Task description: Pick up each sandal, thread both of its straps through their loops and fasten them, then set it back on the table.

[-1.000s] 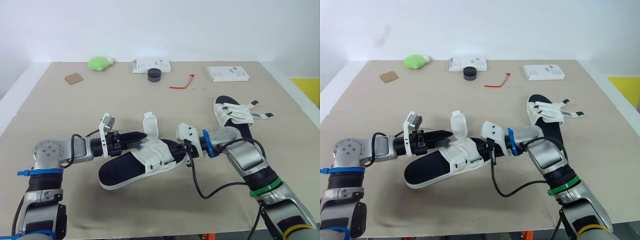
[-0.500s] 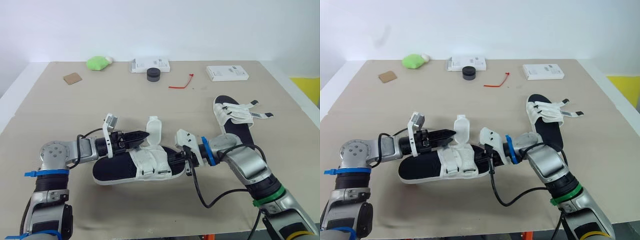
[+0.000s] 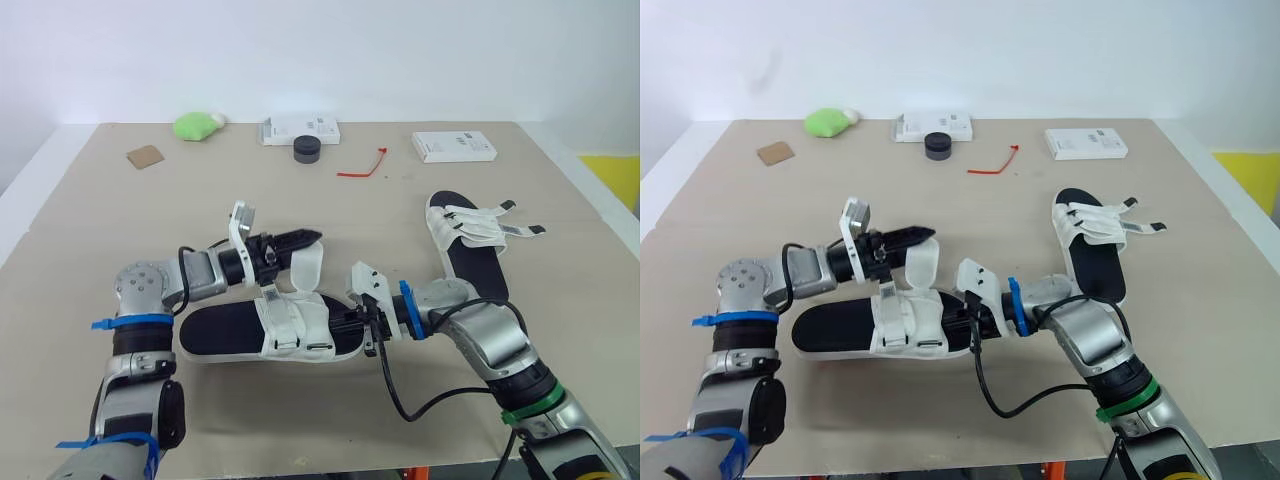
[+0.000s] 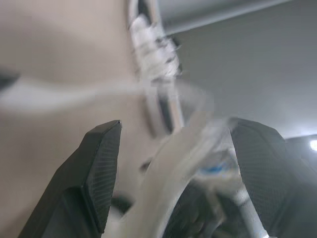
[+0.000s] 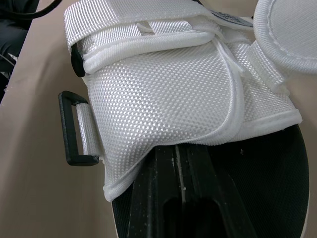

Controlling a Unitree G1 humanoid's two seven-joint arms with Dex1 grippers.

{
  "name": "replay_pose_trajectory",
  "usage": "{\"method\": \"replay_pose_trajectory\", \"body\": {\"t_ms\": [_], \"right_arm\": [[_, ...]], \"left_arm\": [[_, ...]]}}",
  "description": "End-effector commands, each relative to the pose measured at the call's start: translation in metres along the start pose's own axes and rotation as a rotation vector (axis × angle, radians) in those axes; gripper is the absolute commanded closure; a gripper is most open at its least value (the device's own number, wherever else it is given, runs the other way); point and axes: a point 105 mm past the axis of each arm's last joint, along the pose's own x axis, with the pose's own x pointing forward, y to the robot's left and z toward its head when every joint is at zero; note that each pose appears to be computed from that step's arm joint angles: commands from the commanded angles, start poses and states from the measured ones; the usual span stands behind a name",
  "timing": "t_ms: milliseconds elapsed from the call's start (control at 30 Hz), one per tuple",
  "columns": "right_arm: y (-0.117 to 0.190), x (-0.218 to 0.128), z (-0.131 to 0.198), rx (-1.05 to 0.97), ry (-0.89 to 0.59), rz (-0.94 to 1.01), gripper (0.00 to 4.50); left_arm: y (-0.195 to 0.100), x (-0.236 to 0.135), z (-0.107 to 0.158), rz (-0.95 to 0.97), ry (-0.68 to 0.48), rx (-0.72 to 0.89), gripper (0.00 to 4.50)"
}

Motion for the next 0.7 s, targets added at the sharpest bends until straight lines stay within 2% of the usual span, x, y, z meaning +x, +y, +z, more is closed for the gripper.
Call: {"method": "replay_pose_trajectory", "body": {"t_ms": [33,167,367,700], "right_arm": [[0.004,0.007,-0.014,0.038,0.034,0.007,4.50],[0.005,0.007,-0.014,0.040,0.029,0.003,4.50],[0.001,0.005,-0.012,0.035,0.021,-0.016,4.50],[0.002,0.007,-0.011,0.027,0.016,-0.019,4.50]], "left_arm": [[-0.010,-0.001,0.009,-0.033,-0.016,-0.003,0.97],[-0.002,0.000,0.015,-0.007,-0.030,-0.061,0.97],[0.013,0.003,0.010,0.068,0.008,-0.105,0.97],[0.029,0.014,0.026,0.160,-0.101,-0.162,0.97]]}}
